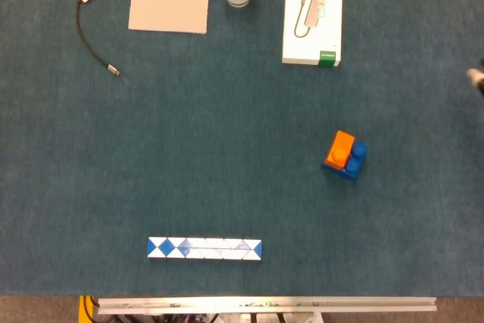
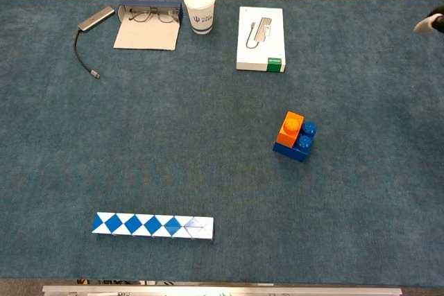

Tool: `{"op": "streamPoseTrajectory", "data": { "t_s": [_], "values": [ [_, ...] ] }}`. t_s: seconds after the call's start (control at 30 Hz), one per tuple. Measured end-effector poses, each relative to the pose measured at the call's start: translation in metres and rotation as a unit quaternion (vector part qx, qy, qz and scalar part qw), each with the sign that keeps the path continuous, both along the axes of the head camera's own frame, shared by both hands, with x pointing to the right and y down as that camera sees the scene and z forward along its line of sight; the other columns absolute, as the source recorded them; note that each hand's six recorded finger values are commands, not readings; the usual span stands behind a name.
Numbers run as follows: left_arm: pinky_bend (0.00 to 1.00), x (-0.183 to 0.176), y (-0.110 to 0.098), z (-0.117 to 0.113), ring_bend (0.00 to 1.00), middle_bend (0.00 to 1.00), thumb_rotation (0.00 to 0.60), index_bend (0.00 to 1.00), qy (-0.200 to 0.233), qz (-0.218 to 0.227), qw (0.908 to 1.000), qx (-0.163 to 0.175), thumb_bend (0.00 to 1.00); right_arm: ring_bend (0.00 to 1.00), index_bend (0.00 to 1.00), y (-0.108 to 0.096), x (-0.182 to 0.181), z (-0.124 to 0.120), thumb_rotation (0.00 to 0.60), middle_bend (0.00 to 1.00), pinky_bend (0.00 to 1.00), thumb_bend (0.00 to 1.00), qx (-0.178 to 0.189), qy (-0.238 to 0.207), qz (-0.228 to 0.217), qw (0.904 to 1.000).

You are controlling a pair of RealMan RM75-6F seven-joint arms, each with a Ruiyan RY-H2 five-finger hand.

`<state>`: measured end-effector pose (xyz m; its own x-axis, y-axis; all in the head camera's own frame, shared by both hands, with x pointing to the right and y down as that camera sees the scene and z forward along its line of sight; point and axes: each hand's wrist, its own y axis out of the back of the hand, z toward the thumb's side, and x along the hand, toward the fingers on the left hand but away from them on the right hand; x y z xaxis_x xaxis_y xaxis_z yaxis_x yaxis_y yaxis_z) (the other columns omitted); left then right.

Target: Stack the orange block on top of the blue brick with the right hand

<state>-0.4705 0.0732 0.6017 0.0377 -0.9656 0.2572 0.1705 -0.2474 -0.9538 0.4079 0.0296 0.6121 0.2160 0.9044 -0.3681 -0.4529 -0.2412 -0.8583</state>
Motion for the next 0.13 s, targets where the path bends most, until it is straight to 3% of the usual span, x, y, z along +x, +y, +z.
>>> {"op": "streamPoseTrajectory", "data": {
  "t_s": [0.13],
  "values": [
    [0.52,0.006,0.005,-0.001,0.33,0.37,0.6,0.38,0.01,0.008,0.9999,-0.007,0.22,0.1,0.24,0.018,0.013,0.001,0.6,0.21,0.24,0.15,0.013,-0.02,0.046,0.9986]
  ]
}}
